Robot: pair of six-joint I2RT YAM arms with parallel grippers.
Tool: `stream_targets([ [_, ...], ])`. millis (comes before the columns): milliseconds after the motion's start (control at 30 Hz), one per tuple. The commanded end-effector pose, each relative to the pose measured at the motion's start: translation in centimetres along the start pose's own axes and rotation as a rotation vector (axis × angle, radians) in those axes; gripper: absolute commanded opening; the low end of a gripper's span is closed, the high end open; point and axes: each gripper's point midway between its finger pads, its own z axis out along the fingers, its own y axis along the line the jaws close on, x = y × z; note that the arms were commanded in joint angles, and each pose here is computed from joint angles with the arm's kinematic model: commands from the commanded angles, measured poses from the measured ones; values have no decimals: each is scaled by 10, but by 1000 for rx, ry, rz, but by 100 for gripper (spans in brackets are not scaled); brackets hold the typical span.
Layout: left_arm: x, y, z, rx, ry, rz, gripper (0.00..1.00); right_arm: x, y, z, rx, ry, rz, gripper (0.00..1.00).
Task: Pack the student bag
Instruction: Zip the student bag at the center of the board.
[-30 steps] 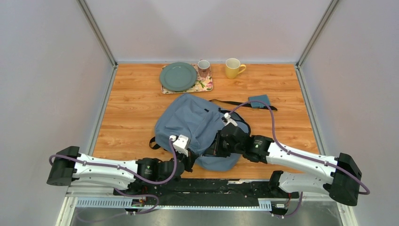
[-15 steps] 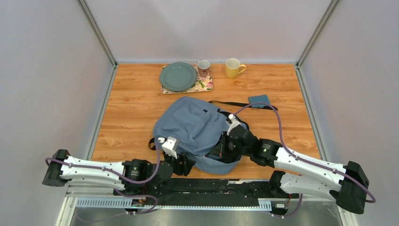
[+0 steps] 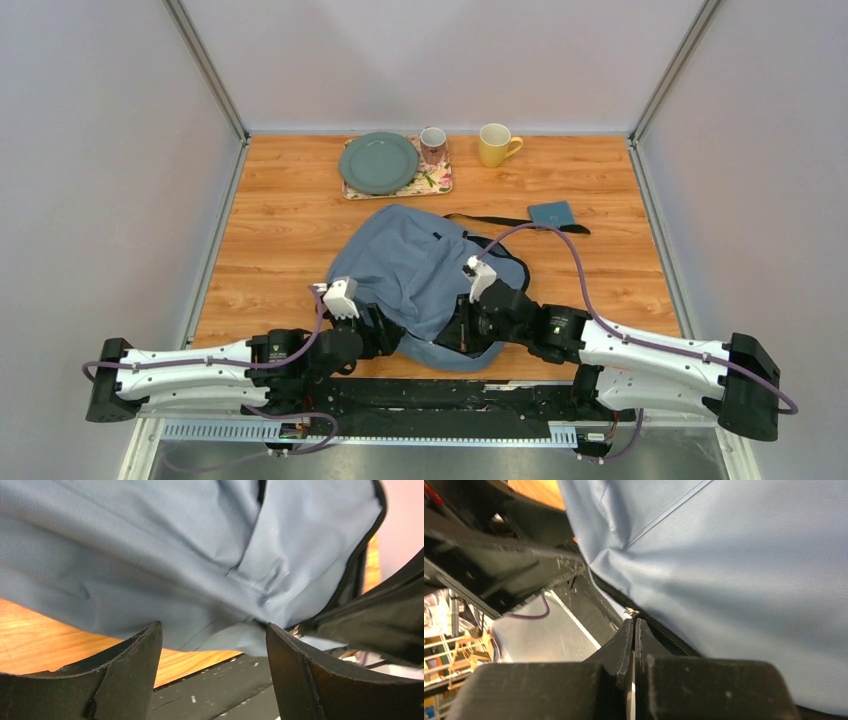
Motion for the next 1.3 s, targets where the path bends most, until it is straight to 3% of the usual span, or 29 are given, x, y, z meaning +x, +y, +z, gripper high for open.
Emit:
stream_targets([
  [0,-19,-29,-9,24,24,-126,82,4,21,3,-48,-32,-88,0],
  [233,5,-42,-5,94,120,-239,81,28,26,6,-54,-30,-87,0],
  [400,39,-45,-7,71,281,-238,75,48,22,9,-41,-20,-73,0],
  [600,60,-42,-6,52,368,-292,68,64,5,11,18,-46,-29,0],
  [833,70,-40,3,67,369,-380,66,69,-2,20,55,-101,-28,0],
  [1267,41,-46,9,92,232,-452,67,83,-3,28,85,-111,-42,0],
])
